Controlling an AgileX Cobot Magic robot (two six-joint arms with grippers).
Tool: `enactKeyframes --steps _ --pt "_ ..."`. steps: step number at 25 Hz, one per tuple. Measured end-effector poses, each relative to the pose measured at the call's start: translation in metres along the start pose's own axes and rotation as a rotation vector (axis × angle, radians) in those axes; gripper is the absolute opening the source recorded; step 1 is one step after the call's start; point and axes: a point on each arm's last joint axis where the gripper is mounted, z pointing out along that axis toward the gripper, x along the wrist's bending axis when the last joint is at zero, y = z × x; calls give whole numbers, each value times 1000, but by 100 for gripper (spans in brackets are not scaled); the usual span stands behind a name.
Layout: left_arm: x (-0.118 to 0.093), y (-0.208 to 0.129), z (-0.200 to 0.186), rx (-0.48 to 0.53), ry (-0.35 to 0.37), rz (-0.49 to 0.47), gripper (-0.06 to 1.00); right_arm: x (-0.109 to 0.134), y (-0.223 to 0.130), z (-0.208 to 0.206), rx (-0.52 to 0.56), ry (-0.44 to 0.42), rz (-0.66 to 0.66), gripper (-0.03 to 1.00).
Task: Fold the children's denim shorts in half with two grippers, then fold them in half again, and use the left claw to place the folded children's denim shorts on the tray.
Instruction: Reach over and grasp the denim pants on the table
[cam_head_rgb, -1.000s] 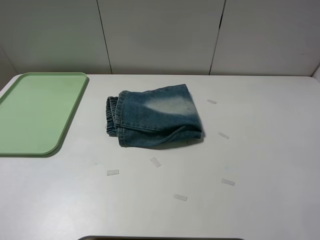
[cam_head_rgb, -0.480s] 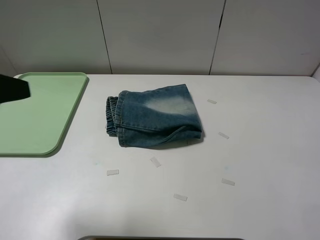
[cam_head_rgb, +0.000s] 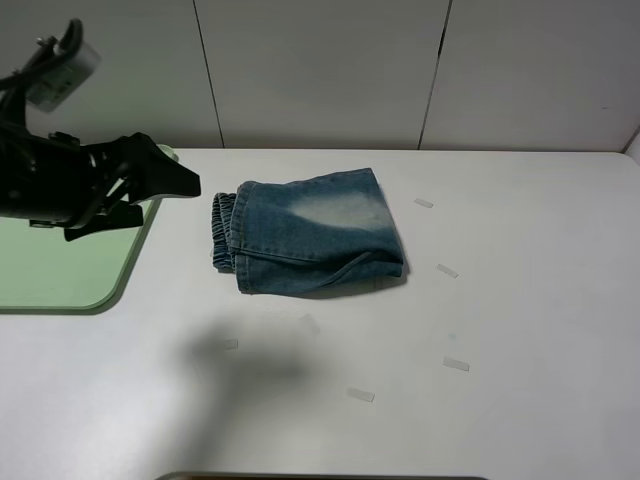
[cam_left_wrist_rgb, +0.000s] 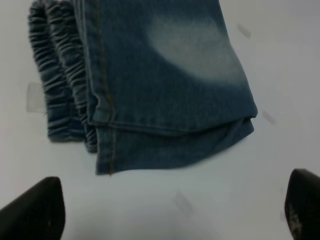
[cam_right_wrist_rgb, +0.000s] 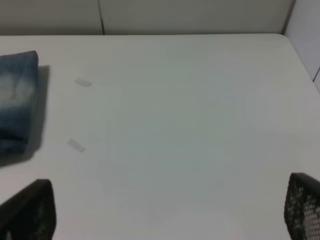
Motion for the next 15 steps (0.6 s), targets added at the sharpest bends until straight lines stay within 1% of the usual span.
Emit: enactKeyframes --steps 2,7,15 --pt "4 3 14 13 -6 -2 87 0 0 0 0 0 0 69" --pt "20 9 43 47 8 -30 87 0 0 0 0 0 0 69" --pt "56 26 57 30 80 -73 87 0 0 0 0 0 0 69"
